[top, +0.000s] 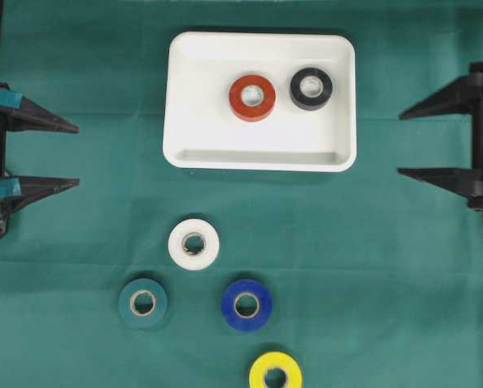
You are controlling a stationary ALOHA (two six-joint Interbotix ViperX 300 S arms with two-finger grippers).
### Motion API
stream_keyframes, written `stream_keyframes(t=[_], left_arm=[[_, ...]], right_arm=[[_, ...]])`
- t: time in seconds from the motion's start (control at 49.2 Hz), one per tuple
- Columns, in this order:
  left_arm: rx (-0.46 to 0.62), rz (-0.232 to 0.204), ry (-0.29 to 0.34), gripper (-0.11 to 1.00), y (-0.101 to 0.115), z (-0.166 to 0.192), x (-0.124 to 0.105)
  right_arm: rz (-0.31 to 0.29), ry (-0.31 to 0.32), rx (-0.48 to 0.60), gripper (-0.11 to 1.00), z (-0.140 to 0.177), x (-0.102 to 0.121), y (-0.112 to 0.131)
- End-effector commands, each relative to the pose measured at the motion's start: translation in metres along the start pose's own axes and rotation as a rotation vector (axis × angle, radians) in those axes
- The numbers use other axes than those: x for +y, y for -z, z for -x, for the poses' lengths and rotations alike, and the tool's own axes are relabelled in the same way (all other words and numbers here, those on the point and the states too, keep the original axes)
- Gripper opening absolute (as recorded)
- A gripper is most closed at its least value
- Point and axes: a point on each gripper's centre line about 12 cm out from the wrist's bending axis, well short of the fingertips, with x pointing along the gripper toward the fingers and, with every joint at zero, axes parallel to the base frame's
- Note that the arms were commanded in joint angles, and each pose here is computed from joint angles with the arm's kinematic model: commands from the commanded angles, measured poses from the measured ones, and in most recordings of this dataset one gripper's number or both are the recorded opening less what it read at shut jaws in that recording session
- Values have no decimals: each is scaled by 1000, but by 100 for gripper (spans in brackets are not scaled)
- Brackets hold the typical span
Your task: Pick up the tape from a random location and place it into the white case.
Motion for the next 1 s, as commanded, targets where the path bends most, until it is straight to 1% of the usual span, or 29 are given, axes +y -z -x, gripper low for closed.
stream_keyframes(t=[0.0, 0.102, 0.183, 0.325, 0.427, 0.549, 0.894, 0.975], left_arm=[[-20, 1, -2, 98, -9, 0, 0], [-18, 0, -1, 98, -8, 0, 0], [-18, 0, -1, 98, -8, 0, 0], [-17, 1, -2, 98, -8, 0, 0], [-14, 0, -1, 98, -7, 0, 0], [-11, 0, -1, 98, -7, -1, 0], [-11, 2, -1, 98, -7, -1, 0], [-12, 0, 12, 98, -7, -1, -2]], right_arm=[[-7, -10, -31, 85, 6, 0, 8], [-17, -21, -48, 85, 10, 0, 25], [-46, -33, -58, 85, 10, 0, 36], [-81, -43, -43, 85, 5, 0, 57], [-94, -50, -37, 82, -2, 1, 67], [-95, -54, -33, 77, -7, 2, 71], [-97, -57, -51, 77, -6, 2, 67], [-97, -57, -52, 77, -5, 2, 67]])
